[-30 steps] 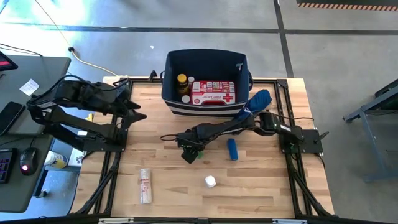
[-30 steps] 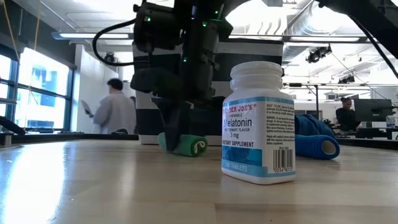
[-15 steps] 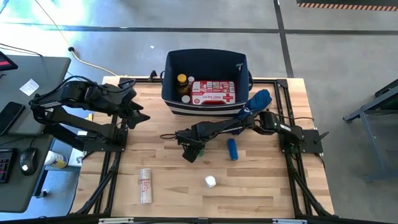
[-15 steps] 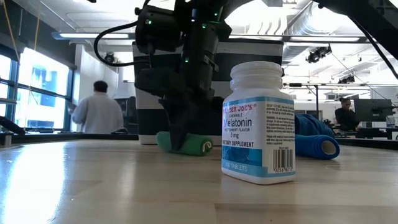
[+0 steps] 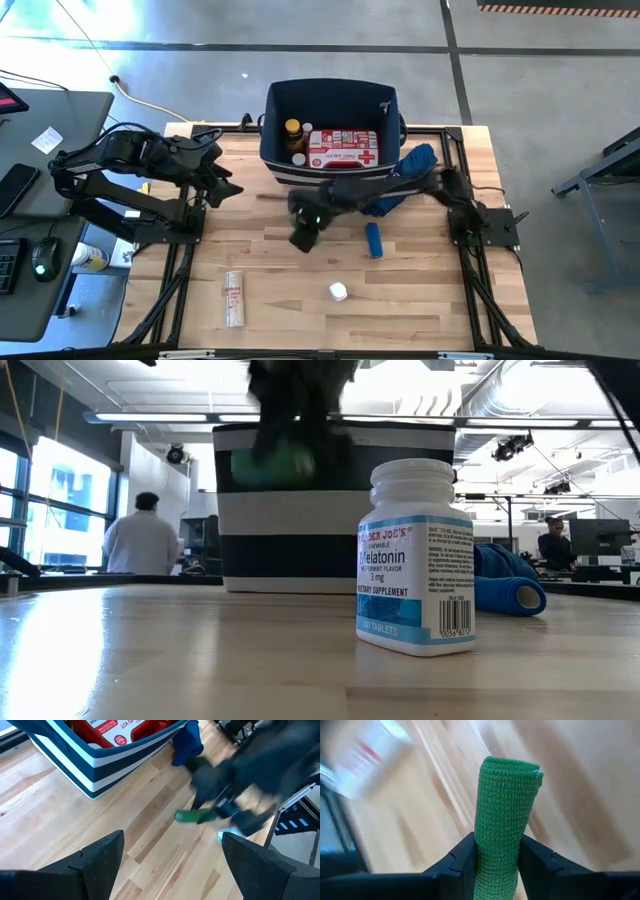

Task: Pick & place medical supplies in basket/bin
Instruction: Put the rolled green bandage into the blue bin

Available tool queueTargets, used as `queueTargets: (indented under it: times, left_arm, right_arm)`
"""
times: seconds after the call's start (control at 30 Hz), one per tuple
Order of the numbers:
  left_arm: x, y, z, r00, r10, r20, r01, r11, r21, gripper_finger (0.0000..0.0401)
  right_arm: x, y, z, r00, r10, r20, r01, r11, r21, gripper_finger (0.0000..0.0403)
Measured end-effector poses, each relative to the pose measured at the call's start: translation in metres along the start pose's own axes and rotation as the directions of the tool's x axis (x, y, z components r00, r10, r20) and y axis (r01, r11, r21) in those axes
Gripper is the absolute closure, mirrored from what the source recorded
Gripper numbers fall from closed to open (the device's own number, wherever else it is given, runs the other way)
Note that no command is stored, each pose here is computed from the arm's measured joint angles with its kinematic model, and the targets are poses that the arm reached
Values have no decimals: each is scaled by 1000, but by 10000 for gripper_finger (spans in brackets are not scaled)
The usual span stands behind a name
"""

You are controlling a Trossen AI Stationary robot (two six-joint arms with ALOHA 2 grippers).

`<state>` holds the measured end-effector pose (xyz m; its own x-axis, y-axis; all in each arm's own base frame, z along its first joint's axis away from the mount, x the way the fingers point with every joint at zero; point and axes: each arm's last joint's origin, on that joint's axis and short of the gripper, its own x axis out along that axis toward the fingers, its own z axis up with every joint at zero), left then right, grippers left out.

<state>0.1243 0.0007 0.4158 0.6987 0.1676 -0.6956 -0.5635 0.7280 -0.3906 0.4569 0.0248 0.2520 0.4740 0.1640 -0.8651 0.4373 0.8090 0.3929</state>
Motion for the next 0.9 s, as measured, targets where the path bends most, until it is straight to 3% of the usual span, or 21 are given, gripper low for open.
queueTargets:
  times: [0.1, 0.2, 0.3, 0.4, 0.5, 0.67, 0.9]
  left_arm:
    - [0, 0, 0, 1000, 3, 3, -3, 1000, 0, 32]
    - [0, 0, 0, 1000, 4, 4, -4, 1000, 0, 32]
    - [0, 0, 0, 1000, 6, 7, -6, 1000, 0, 32]
    - [0, -1, 1, 1000, 6, 27, -6, 1000, -3, 32]
    - [0, -2, 3, 999, -2, 50, 3, 1000, -8, 32]
    - [0, -3, 5, 997, -6, 79, 7, 1000, -13, 32]
    - [1, -3, 6, 994, 28, 105, -25, 999, -31, 32]
  right_arm:
    - [-53, 2, 15, 981, 59, 183, -60, 998, -1, 289]
    - [-109, -5, 30, 913, 77, 401, -89, 996, 10, 289]
    - [-158, -23, 41, 815, 18, 580, -60, 997, 53, 289]
    - [-191, -51, 50, 744, -80, 663, 16, 995, 103, 289]
    - [-206, -86, 60, 727, -155, 669, 67, 986, 155, 289]
    - [-206, -140, 78, 758, -197, 621, 68, 972, 225, 289]
    - [-166, -178, 97, 837, -160, 524, 94, 984, 151, 289]
